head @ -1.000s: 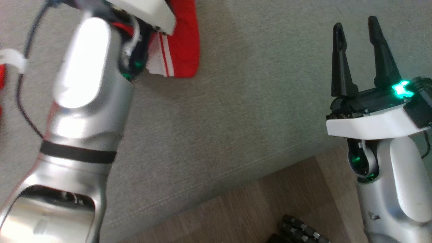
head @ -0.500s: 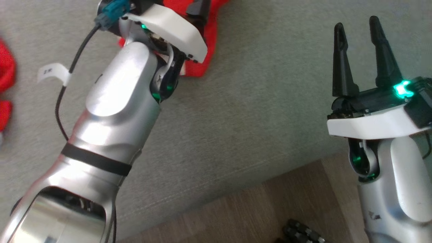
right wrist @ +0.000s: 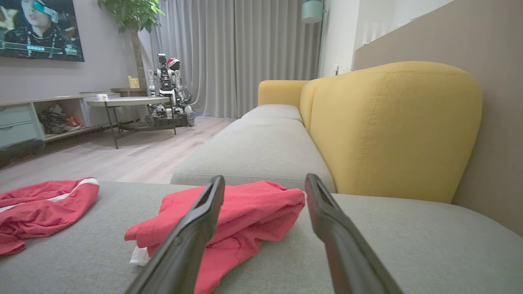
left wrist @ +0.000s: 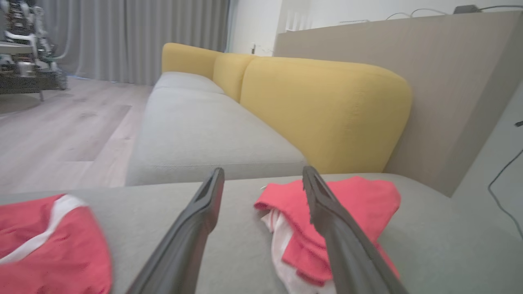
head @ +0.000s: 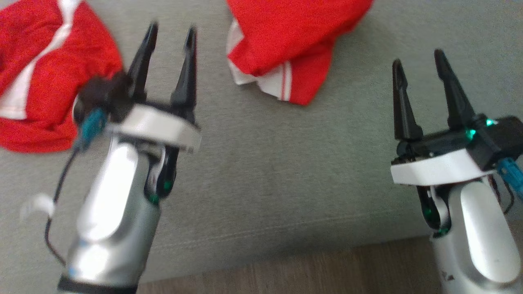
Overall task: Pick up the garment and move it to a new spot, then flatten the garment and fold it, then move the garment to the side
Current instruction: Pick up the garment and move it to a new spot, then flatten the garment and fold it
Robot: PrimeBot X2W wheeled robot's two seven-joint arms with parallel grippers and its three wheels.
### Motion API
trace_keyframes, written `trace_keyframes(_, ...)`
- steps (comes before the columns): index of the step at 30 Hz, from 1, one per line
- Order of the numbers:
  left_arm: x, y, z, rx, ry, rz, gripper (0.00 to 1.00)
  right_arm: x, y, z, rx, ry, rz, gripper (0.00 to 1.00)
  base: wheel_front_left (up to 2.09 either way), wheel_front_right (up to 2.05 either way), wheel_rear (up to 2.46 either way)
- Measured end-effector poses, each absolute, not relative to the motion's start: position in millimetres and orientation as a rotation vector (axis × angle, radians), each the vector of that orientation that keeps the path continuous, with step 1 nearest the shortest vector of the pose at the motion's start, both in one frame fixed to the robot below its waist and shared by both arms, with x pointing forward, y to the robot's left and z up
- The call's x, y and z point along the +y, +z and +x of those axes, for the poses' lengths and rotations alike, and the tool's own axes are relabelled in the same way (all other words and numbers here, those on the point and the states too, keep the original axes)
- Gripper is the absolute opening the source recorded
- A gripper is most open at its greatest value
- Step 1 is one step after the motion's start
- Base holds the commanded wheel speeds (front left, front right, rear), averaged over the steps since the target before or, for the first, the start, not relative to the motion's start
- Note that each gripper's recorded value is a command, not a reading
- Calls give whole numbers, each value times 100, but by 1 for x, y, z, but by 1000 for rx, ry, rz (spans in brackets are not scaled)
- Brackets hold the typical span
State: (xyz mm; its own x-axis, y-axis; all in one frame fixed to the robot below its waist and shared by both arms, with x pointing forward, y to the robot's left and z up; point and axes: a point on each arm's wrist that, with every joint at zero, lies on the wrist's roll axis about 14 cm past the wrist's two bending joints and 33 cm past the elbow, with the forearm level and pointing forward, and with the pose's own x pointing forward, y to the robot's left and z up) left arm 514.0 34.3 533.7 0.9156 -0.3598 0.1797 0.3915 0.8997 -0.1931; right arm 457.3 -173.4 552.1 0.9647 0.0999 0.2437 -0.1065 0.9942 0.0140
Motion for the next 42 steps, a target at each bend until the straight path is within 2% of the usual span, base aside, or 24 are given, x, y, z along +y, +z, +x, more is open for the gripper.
trace_keyframes(5, 79, 518, 480, -115, -287, -189, 100, -156, 549, 458, -239, 146, 40, 100, 0, 0, 0)
trace_keyframes(15, 103, 518, 431, -116, -233, -164, 100, -143, 540, 443, -203, 178, 39, 100, 0, 0, 0)
trace_keyframes(28, 113, 529, 430, -150, -191, -216, 100, -129, 530, 446, -176, 218, 5, 100, 0, 0, 0)
trace_keyframes(42, 126, 507, 438, -90, -138, -251, 100, -38, 470, 507, -45, 500, -201, 100, 0, 0, 0)
